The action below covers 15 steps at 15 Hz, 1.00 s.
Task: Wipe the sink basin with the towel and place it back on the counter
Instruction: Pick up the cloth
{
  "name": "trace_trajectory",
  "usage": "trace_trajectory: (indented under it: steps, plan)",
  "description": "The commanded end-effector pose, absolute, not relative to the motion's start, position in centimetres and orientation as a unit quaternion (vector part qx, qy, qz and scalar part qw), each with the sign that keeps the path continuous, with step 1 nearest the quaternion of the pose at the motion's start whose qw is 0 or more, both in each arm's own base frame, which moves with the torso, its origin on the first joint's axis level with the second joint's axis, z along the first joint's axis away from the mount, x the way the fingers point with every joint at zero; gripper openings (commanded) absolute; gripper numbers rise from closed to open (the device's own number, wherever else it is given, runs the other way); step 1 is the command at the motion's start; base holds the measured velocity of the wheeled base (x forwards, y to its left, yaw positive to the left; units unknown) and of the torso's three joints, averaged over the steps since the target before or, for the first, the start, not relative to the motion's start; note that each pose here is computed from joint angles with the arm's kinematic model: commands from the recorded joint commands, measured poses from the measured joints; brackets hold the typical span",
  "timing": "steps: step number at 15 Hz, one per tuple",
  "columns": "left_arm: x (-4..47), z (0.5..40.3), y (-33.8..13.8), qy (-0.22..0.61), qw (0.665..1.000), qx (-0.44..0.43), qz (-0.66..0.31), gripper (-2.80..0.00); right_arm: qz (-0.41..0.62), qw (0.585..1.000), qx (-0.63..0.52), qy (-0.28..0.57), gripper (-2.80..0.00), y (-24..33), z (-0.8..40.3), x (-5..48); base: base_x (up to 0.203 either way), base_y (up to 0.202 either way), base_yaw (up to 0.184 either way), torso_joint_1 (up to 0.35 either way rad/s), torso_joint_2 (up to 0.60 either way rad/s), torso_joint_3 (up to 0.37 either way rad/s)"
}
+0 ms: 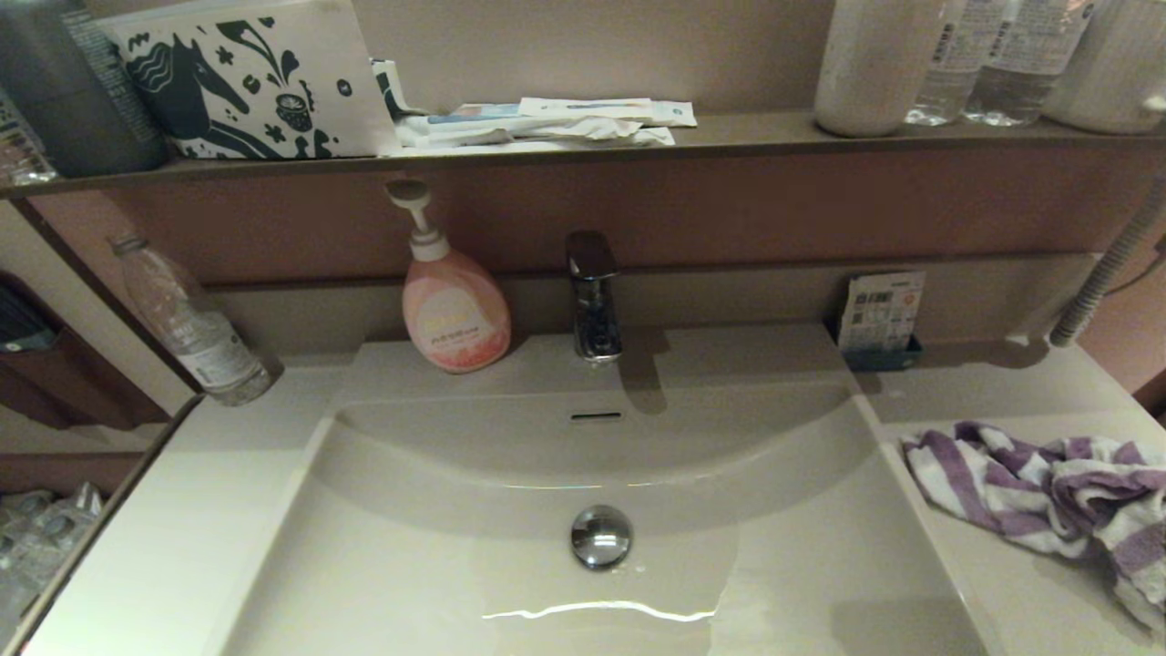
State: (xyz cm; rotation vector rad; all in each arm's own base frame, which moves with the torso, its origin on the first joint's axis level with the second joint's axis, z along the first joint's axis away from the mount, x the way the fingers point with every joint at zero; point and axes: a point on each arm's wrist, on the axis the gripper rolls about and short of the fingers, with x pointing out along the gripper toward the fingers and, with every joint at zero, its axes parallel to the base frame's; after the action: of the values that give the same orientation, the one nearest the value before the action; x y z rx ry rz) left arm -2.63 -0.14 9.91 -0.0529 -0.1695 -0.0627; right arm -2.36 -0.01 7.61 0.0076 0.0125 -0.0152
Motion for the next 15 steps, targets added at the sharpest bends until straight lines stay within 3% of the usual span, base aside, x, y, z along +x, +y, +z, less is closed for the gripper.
trace_trajectory:
  steps: [1,15]
  plan:
    - [-2.38,9.07,-0.14,-0.073,0.997,-0.027,-0.030,-2.80,-0.008,1.000,0.004,0.006,-2.80,-0.01,7.61,-2.36,0.000,0.000,0.000,0.000,0.00,0.000]
    - [-2.30,8.37,0.01,-0.039,0.999,-0.035,0.004,-2.80,-0.008,1.000,0.004,0.006,-2.80,-0.01,7.61,-2.36,0.000,0.000,0.000,0.000,0.00,0.000]
